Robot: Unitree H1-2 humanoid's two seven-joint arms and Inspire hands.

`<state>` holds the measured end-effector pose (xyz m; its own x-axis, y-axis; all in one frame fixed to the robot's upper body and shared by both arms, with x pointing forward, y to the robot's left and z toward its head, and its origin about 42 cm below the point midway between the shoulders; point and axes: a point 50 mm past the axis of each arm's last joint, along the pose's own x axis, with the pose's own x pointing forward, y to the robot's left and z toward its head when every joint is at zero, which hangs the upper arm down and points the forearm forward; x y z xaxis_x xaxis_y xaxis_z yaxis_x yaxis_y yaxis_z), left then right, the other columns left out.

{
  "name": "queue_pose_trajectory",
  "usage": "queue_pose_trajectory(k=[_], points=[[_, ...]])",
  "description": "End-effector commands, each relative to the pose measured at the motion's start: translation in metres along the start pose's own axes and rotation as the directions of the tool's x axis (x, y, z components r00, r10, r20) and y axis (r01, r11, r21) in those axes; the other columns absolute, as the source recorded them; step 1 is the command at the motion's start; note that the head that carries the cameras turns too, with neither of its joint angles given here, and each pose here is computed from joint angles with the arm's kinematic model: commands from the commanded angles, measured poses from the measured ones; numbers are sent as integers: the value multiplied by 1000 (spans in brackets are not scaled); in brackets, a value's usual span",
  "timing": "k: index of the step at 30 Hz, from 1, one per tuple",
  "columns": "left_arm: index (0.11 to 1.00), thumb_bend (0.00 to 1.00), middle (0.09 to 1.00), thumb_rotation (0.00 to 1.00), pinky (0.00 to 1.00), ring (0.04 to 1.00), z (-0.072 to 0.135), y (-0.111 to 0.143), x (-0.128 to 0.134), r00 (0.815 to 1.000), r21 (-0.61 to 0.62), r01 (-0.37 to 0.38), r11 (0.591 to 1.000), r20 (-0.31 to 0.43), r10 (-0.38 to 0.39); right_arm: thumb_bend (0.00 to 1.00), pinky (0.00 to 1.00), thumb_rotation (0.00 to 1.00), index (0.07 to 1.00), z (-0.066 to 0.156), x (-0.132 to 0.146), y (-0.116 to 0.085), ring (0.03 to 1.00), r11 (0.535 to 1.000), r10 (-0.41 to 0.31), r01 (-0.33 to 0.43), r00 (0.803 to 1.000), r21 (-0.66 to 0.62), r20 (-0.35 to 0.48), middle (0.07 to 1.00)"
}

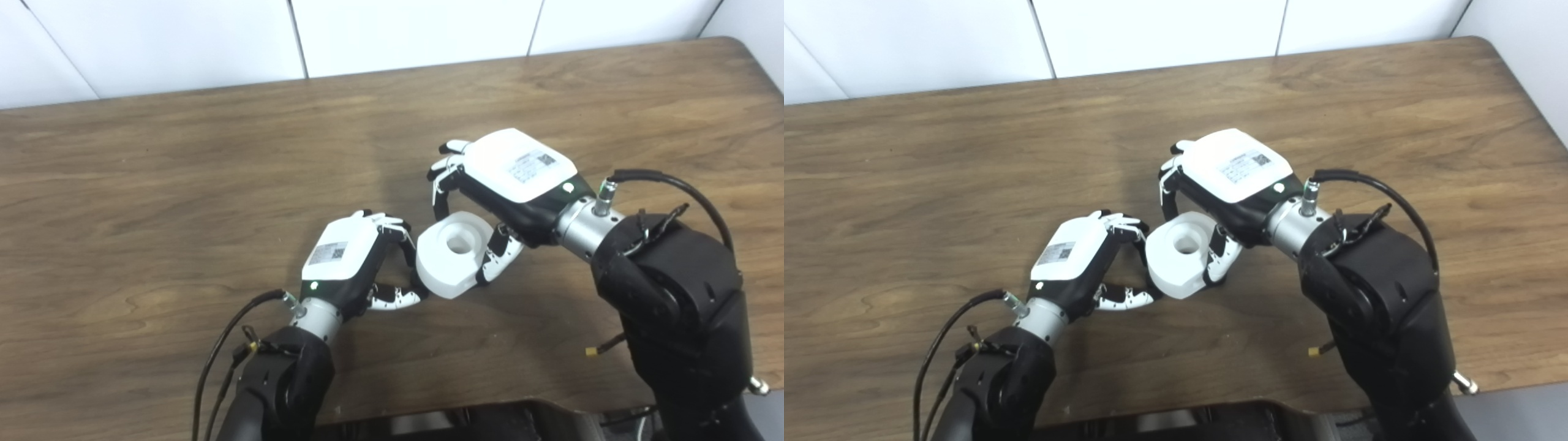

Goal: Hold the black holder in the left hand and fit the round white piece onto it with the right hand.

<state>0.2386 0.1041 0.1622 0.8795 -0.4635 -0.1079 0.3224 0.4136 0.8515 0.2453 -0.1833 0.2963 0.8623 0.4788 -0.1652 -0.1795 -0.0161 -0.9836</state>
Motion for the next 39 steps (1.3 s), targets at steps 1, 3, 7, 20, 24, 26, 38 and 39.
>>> queue_pose_trajectory(k=[1,3,7,20,24,26,38,39], points=[[486,516,810,58,957,881,10,12,3,998,3,-47,999,39,46,526,819,139,484,1,-1,0,919,999,26,-26,1000,-34,-1,816],[486,516,809,58,958,881,10,12,3,998,1,-47,999,39,47,526,823,142,486,0,0,0,922,999,31,-31,1000,-40,-2,818],[486,516,808,58,955,879,10,11,4,998,1,-49,999,40,49,525,829,151,489,0,0,-3,935,998,45,-45,999,-51,-3,830],[486,516,807,59,949,880,9,10,5,998,6,-46,999,38,46,1000,828,325,606,0,2,-10,948,995,59,-59,998,-79,-9,839],[486,516,807,59,949,881,9,10,5,998,7,-44,999,38,44,1000,843,350,608,-1,1,-12,956,996,62,-62,998,-57,-7,850],[486,516,807,58,948,880,9,10,5,998,7,-45,999,38,44,1000,843,351,608,-2,1,-13,954,997,58,-58,998,-54,-7,854],[486,515,805,58,952,882,8,9,5,998,9,-44,999,38,44,1000,855,371,628,-2,0,-22,960,997,53,-53,999,-61,4,863],[486,515,804,58,952,881,8,9,5,998,9,-45,999,38,45,1000,859,381,633,-2,-1,-23,963,997,54,-53,999,-62,7,866]])
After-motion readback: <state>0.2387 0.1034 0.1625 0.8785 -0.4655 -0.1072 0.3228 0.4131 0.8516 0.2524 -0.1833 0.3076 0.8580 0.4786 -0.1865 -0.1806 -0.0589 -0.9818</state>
